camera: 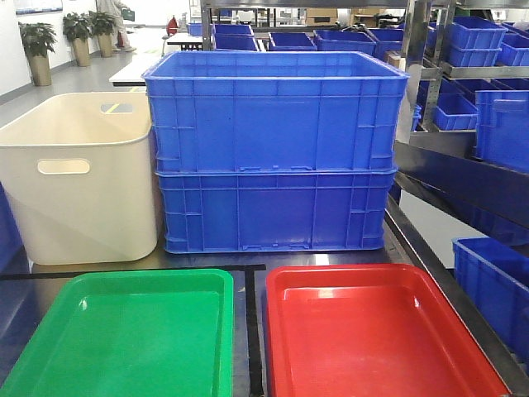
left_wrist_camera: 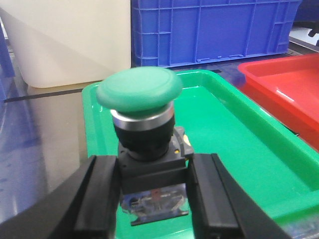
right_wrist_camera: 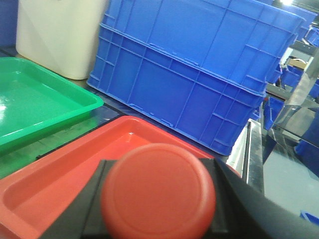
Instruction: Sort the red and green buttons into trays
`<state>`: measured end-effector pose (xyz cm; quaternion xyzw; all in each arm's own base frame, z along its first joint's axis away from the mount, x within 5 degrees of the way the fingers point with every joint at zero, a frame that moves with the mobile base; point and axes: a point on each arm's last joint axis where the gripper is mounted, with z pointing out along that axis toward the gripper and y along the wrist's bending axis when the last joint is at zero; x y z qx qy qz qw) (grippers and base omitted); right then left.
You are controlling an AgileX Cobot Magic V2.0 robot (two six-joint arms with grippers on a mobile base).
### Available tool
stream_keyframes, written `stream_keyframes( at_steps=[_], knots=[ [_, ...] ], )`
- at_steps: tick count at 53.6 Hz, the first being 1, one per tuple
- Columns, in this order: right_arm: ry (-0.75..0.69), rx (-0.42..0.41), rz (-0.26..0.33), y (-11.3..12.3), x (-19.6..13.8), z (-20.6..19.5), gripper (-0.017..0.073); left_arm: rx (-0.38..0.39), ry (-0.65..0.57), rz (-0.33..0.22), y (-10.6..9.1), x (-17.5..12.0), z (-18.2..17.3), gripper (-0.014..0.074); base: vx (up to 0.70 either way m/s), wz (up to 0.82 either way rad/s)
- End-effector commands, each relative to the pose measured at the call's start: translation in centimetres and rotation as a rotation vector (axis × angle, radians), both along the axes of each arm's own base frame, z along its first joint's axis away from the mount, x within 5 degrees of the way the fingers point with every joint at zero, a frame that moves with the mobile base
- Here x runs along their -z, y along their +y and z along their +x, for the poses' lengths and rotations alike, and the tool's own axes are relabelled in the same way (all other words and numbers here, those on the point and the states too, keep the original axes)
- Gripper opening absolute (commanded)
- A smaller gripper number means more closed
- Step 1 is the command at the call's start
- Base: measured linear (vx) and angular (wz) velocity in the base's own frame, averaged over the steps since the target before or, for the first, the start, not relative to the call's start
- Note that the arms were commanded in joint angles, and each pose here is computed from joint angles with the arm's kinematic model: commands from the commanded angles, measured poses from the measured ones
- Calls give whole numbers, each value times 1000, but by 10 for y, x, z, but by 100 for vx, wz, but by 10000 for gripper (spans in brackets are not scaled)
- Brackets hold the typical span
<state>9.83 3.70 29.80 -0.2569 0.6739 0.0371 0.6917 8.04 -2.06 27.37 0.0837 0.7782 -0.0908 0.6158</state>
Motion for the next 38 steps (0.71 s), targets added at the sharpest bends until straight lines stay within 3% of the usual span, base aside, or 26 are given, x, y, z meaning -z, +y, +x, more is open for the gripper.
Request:
stream_keyframes(
  at_steps=[1,9,20,27,38],
  knots=[
    [-31,-7,36,1,-13,-1,-7,15,-105,-33,-2,-17,1,0,0,0],
    [-22,-29,50,2,-12,0,-7,15,-113,-43,-2,-18,1,0,0,0],
    [71,-12,172,2,-7,19,-7,34,-203,-73,-6,-27,10,0,0,0],
    [119,-39,204,5,-4,45,-7,38,-163,-116,-15,-22,34,0,0,0],
    [155,-131,241,13,-3,98,-7,55,-131,-109,-30,-5,78,0,0,0]
  ],
)
